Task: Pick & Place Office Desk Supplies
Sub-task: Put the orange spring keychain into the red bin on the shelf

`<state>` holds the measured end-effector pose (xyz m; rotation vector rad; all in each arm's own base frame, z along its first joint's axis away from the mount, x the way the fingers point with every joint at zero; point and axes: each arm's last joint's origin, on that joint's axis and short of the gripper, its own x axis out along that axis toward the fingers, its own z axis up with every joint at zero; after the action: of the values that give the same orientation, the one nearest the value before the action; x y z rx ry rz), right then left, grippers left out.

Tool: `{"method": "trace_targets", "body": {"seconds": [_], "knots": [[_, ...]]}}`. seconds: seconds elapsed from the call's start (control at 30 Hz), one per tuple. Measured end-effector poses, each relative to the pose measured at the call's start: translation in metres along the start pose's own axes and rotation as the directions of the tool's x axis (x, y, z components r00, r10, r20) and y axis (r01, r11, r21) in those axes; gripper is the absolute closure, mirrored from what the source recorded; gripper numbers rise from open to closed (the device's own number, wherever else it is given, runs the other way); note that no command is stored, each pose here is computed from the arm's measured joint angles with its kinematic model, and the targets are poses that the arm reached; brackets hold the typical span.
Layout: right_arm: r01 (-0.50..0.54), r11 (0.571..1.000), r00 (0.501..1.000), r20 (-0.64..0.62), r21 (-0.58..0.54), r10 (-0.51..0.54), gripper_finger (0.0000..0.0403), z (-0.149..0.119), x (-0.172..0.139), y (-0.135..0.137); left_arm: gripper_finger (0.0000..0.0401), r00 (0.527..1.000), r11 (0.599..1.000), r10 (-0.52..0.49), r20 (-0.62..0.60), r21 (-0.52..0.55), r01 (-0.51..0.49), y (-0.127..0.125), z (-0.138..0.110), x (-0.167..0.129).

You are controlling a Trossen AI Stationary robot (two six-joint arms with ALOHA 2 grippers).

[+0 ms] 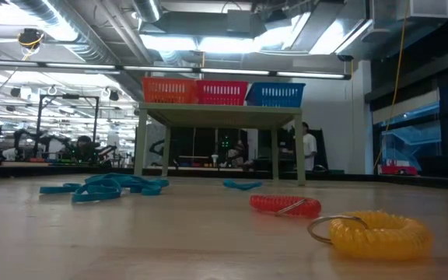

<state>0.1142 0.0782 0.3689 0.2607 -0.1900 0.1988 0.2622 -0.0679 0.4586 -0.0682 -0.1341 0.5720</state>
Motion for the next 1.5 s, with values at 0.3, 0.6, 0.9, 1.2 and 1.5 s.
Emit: {"method": "trace_targets", "body": {"seconds": [0.3,0.6,0.9,1.2,1.5], "knots": [[0.04,0.999,0.999,0.005,-0.025,-0.04,0.0211,0.0,0.0,-0.001,0.0377,0.983,0.997,0.077,-0.164,0.003,-0.078,0.014,-0.026,0.016],[0.107,0.994,0.994,0.014,-0.031,-0.107,0.0211,0.001,0.0,-0.003,0.0377,0.93,0.981,0.19,-0.315,0.017,-0.195,0.052,-0.049,0.046],[0.104,0.994,0.994,0.016,-0.025,-0.104,0.0211,0.001,-0.001,-0.003,0.0377,0.893,0.983,0.178,-0.412,0.044,-0.176,0.089,-0.068,0.085],[0.095,0.995,0.995,0.016,-0.021,-0.095,0.0211,0.001,-0.001,-0.003,0.0377,0.864,0.99,0.133,-0.485,0.021,-0.141,0.124,-0.09,0.122],[0.094,0.995,0.996,0.015,-0.021,-0.093,0.0211,0.001,-0.001,-0.003,0.0377,0.852,0.997,0.057,-0.521,-0.007,-0.072,0.147,-0.102,0.141]]}}
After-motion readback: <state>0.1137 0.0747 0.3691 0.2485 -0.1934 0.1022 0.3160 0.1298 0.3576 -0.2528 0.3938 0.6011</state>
